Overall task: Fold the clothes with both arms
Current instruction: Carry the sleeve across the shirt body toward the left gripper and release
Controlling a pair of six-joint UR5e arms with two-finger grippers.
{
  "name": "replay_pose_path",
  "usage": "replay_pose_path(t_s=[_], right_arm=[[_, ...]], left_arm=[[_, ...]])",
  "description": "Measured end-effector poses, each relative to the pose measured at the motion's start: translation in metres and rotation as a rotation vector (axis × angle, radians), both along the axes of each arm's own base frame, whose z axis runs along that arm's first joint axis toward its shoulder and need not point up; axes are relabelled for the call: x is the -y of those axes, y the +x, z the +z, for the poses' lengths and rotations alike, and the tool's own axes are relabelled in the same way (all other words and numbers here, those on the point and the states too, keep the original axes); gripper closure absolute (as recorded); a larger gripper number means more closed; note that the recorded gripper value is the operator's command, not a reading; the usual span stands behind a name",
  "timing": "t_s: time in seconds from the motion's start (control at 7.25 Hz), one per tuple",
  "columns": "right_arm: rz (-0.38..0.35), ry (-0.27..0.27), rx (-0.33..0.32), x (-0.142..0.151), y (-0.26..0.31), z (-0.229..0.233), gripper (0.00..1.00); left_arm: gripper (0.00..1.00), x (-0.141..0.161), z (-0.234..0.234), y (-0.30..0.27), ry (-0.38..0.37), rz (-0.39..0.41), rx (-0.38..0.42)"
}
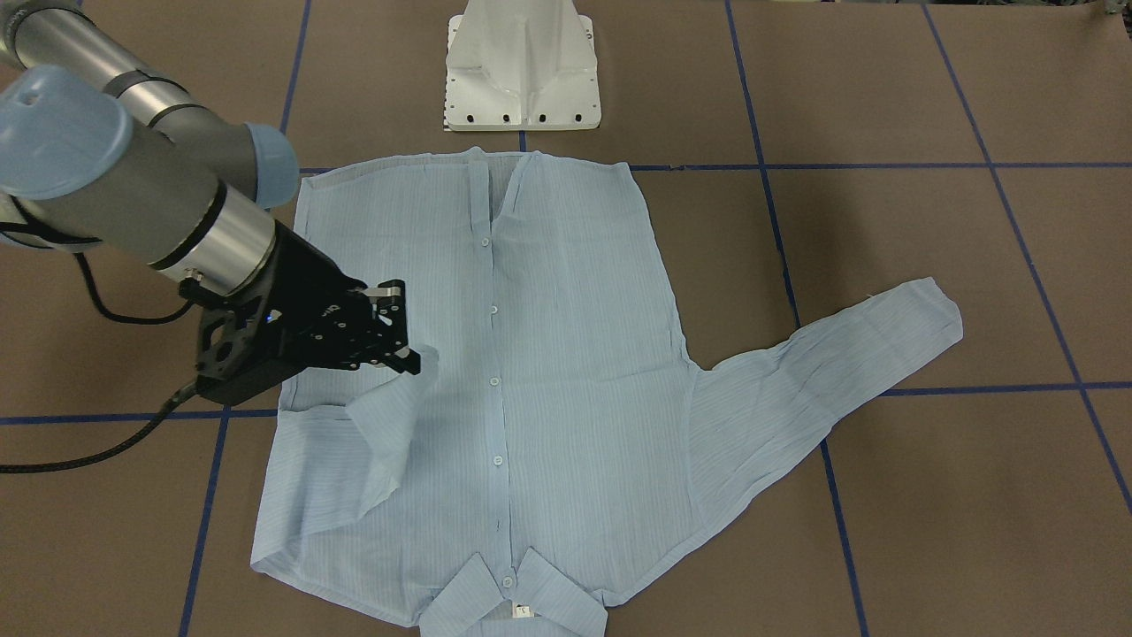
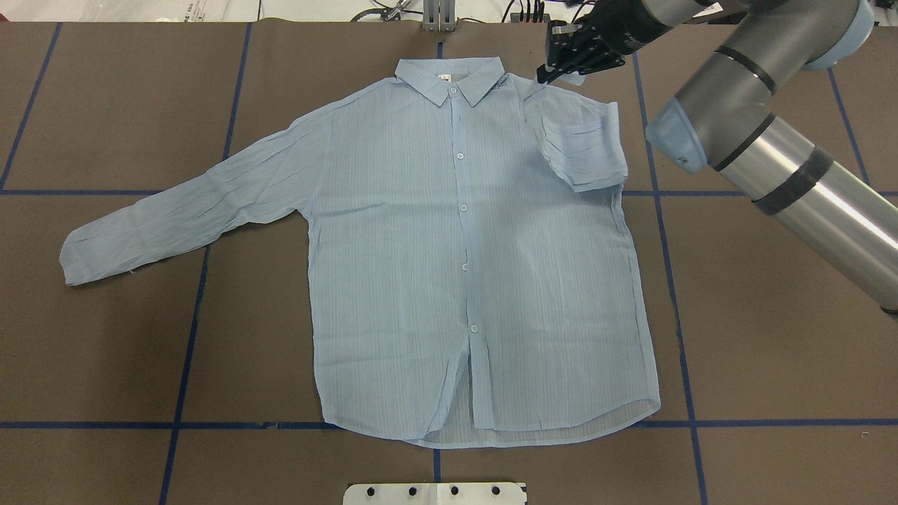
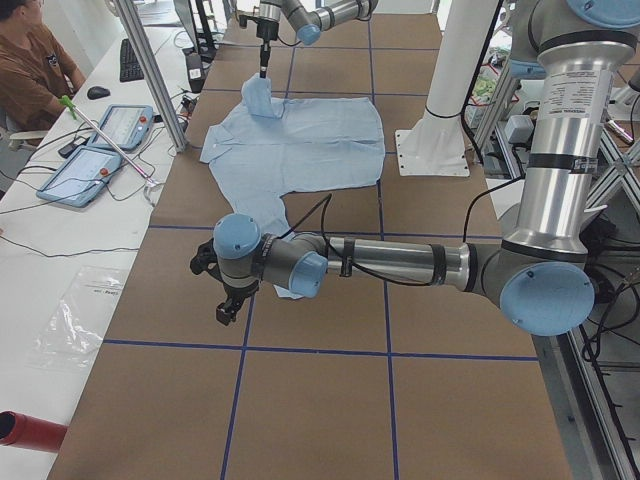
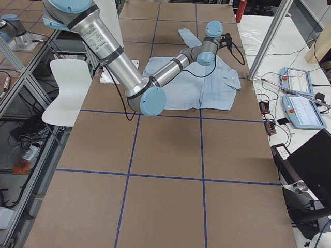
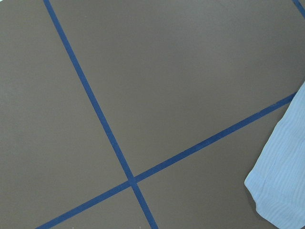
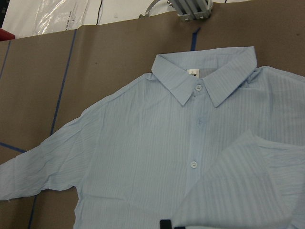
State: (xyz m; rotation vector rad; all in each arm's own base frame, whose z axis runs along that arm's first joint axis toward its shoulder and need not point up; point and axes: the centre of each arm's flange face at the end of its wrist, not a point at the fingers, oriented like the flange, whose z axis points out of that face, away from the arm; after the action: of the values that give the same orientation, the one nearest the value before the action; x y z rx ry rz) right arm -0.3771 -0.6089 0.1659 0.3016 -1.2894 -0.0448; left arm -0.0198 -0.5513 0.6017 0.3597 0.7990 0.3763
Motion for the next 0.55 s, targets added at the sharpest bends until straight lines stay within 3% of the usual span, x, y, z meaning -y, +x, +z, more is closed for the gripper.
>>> replay_pose_path(t_s=[0.55], right_arm=[[0.017, 0.025, -0.077, -0.022, -0.147, -0.035, 1.0]], left_arm=[[0.01, -0.002, 0.01, 0.001, -0.018, 0.003, 0.002]])
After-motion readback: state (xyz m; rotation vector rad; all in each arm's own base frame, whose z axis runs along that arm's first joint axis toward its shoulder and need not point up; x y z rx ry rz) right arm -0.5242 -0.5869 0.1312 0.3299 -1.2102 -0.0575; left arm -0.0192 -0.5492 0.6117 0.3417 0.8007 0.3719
